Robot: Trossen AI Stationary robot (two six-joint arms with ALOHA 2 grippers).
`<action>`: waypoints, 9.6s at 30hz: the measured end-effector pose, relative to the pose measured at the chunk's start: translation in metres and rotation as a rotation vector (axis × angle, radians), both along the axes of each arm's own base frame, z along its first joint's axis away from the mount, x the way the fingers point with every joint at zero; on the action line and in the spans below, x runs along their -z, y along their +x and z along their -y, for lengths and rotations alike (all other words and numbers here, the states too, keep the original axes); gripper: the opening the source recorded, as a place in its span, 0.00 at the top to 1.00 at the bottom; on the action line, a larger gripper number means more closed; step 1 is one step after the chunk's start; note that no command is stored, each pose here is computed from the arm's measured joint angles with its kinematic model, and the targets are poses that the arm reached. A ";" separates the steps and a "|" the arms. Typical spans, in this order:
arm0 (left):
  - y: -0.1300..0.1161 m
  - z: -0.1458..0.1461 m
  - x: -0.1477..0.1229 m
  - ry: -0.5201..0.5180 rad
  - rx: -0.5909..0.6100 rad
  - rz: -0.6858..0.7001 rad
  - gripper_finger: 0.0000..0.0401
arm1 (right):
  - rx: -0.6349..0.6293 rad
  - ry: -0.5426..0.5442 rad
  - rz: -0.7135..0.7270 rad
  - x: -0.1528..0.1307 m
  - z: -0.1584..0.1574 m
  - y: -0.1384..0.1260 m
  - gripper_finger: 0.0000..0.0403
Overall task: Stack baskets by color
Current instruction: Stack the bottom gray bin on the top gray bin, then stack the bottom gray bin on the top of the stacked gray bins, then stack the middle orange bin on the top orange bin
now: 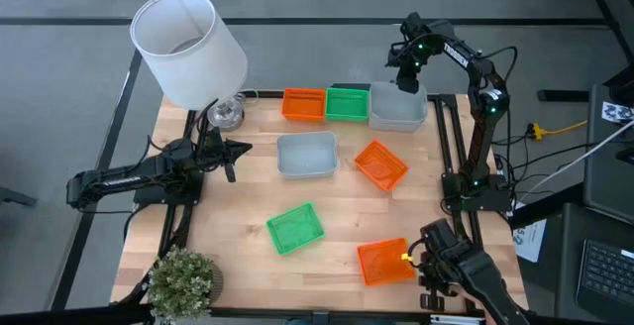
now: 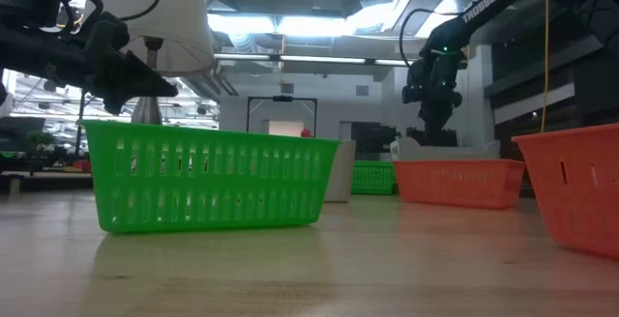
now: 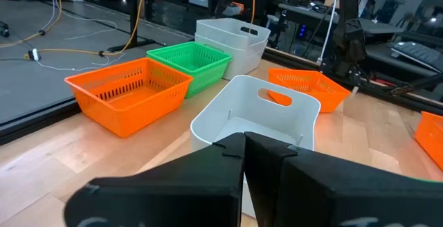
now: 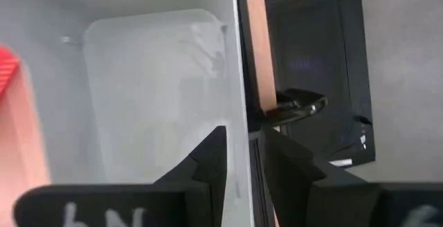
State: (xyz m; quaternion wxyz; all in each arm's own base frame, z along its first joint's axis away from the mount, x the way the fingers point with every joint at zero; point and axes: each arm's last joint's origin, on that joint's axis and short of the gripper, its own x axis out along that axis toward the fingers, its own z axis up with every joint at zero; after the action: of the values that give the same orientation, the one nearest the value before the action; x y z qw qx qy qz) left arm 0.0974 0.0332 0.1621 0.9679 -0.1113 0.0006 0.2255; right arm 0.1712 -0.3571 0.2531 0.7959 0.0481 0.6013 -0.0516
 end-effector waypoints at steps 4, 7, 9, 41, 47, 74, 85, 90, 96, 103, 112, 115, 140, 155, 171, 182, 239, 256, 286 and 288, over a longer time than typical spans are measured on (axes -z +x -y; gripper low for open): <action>0.000 0.000 0.000 0.000 0.000 0.000 1.00 | 0.028 -0.010 -0.042 -0.019 -0.003 0.002 0.78; 0.000 0.000 0.000 0.001 0.000 0.000 1.00 | 0.103 0.006 0.003 -0.035 -0.004 0.006 0.78; 0.000 0.000 0.000 0.001 0.000 0.000 1.00 | 0.153 0.048 0.063 -0.044 -0.007 0.010 0.78; 0.000 0.001 0.000 -0.008 0.031 0.000 1.00 | -0.185 0.809 -0.274 0.051 -0.215 0.114 0.78; 0.000 0.001 0.000 -0.008 0.031 0.001 1.00 | -0.284 0.819 -0.388 0.062 -0.261 0.121 0.78; 0.000 0.001 0.000 -0.002 0.031 -0.002 1.00 | -0.407 -0.191 0.115 0.035 -0.338 0.249 0.78; 0.000 0.001 0.000 -0.003 0.031 -0.002 1.00 | -0.401 -0.109 0.149 0.043 -0.330 0.253 0.78; 0.000 0.001 0.000 -0.003 0.032 -0.002 1.00 | -0.402 -0.105 0.146 0.059 -0.327 0.255 0.78; 0.000 0.001 0.000 -0.003 0.031 -0.002 1.00 | -0.370 -0.096 0.144 0.069 -0.321 0.253 0.78; 0.000 0.001 0.000 -0.004 0.032 -0.002 1.00 | -0.357 -0.095 0.151 0.076 -0.316 0.250 0.78; 0.000 0.001 0.000 -0.003 0.031 -0.002 1.00 | -0.305 -0.087 0.142 0.093 -0.315 0.255 0.78; 0.000 0.001 0.000 -0.002 0.031 -0.003 1.00 | -0.307 -0.078 0.120 0.100 -0.315 0.255 0.78; 0.000 0.001 0.000 -0.002 0.031 -0.004 1.00 | -0.375 -0.235 -0.107 0.027 -0.325 0.238 1.00; 0.000 0.001 0.000 -0.002 0.031 -0.004 1.00 | -0.044 -0.345 -0.171 -0.098 -0.234 0.125 1.00; 0.000 0.001 0.000 -0.001 0.031 -0.004 1.00 | 0.078 -0.256 -0.252 -0.051 -0.188 0.037 1.00; 0.000 0.001 0.000 -0.001 0.031 -0.004 1.00 | 0.048 -0.272 -0.114 -0.014 -0.183 0.003 1.00; 0.000 0.001 0.000 0.045 0.033 -0.025 1.00 | 0.106 0.257 0.192 -0.010 -0.252 0.028 0.77; 0.000 0.001 0.000 0.072 0.035 -0.037 1.00 | 0.273 0.045 0.033 0.067 -0.289 0.081 0.77; 0.000 0.001 0.000 0.044 0.033 -0.022 1.00 | 0.230 -0.097 -0.183 0.031 -0.277 0.140 0.77; 0.000 0.001 0.000 0.046 0.033 -0.022 1.00 | 0.266 -0.085 -0.250 0.039 -0.279 0.131 0.77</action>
State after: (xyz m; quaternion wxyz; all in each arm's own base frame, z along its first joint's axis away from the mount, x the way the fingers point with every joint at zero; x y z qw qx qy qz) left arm 0.0978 0.0324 0.1619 0.9737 -0.0867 0.0081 0.2106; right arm 0.3026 -0.0783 0.2137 0.7026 0.0866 0.6810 -0.1872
